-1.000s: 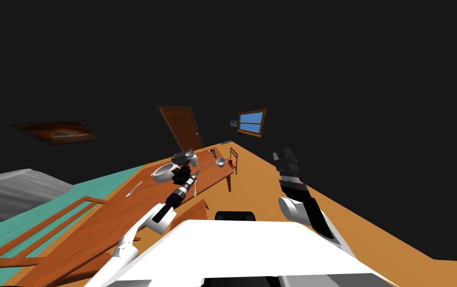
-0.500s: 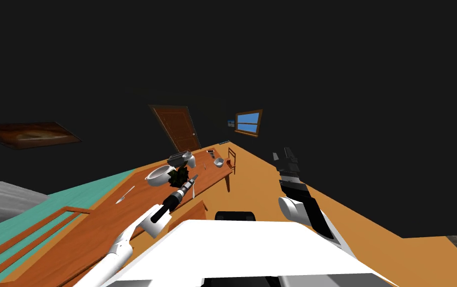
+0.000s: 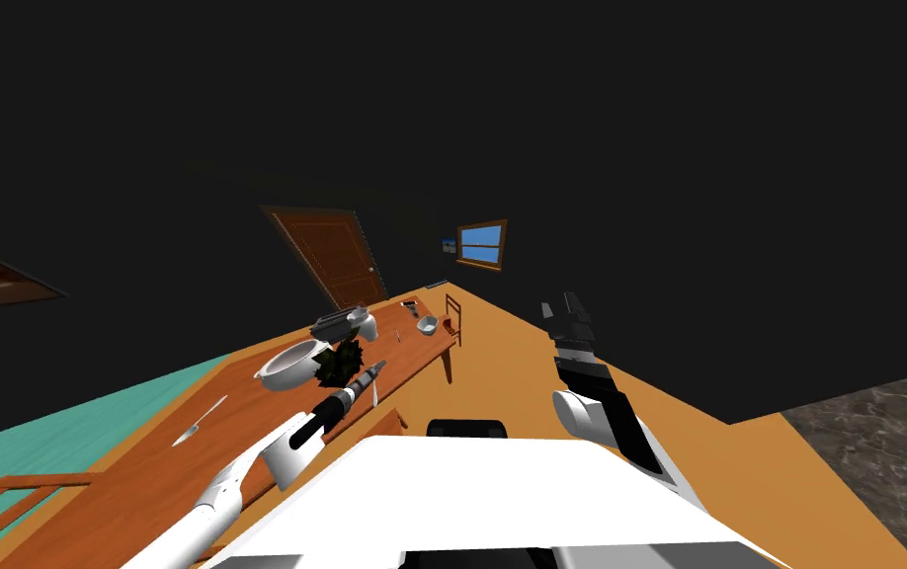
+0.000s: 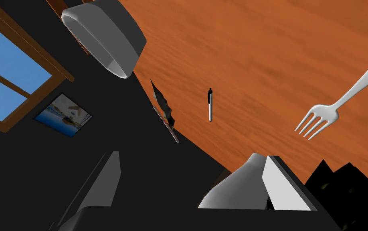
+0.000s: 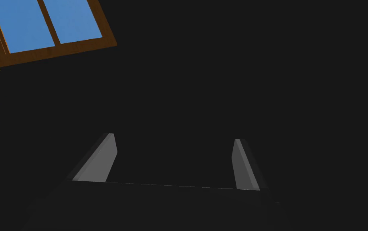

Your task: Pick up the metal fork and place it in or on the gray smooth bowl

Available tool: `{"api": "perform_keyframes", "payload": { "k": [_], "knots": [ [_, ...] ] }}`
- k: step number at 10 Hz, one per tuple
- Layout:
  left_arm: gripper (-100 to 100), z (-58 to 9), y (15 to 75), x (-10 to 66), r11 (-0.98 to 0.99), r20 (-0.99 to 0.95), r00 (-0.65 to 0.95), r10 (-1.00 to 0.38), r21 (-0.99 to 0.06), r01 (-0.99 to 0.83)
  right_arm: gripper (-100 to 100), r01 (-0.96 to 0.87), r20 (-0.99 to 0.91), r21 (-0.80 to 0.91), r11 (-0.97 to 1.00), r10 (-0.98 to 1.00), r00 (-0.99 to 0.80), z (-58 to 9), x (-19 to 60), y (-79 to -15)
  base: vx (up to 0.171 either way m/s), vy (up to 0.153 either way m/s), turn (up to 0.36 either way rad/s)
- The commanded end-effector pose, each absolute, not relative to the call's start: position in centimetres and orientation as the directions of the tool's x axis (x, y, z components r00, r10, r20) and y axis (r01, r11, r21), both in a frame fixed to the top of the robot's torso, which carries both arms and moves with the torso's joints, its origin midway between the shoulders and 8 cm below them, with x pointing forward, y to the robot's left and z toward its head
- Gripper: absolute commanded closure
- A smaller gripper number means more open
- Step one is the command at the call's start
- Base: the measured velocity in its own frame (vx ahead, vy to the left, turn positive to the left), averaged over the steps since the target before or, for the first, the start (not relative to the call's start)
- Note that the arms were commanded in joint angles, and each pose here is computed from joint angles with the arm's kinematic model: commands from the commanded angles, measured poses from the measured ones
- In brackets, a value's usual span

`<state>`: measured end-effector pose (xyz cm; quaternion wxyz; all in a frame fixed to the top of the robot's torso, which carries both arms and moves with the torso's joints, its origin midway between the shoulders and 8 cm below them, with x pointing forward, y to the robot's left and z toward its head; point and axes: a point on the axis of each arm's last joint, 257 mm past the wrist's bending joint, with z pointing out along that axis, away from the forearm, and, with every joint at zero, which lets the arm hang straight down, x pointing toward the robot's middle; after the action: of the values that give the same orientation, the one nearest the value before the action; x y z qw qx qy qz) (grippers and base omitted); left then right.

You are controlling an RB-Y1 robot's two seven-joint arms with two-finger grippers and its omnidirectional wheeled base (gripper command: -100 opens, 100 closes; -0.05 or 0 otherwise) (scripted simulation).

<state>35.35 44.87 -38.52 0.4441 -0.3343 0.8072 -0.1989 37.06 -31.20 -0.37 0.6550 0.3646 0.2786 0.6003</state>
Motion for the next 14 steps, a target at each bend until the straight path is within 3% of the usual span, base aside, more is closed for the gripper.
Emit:
{"api": "perform_keyframes", "payload": {
  "k": [1,9,14],
  "knots": [
    [-100,-40.0,46.1,34.3,0.702,-0.578,-0.398,-0.712,-0.593,-0.394,0,-0.583,0.073,0.812,0.013,0.990,0.124,-0.4,37.1,-31.2,0.026,0.006,-0.052],
    [-100,-46.1,52.6,26.9,0.709,-0.530,-0.481,-0.698,-0.420,-0.567,0,-0.583,0.073,0.812,0.013,0.990,0.124,-0.4,37.1,-31.2,0.036,0.008,-0.119],
    [-100,-50.4,58.7,17.0,0.673,-0.460,-0.534,-0.709,-0.218,-0.707,0,-0.583,0.073,0.812,0.013,0.990,0.124,-0.4,37.1,-31.2,0.081,0.003,-0.201]
  ]
}}
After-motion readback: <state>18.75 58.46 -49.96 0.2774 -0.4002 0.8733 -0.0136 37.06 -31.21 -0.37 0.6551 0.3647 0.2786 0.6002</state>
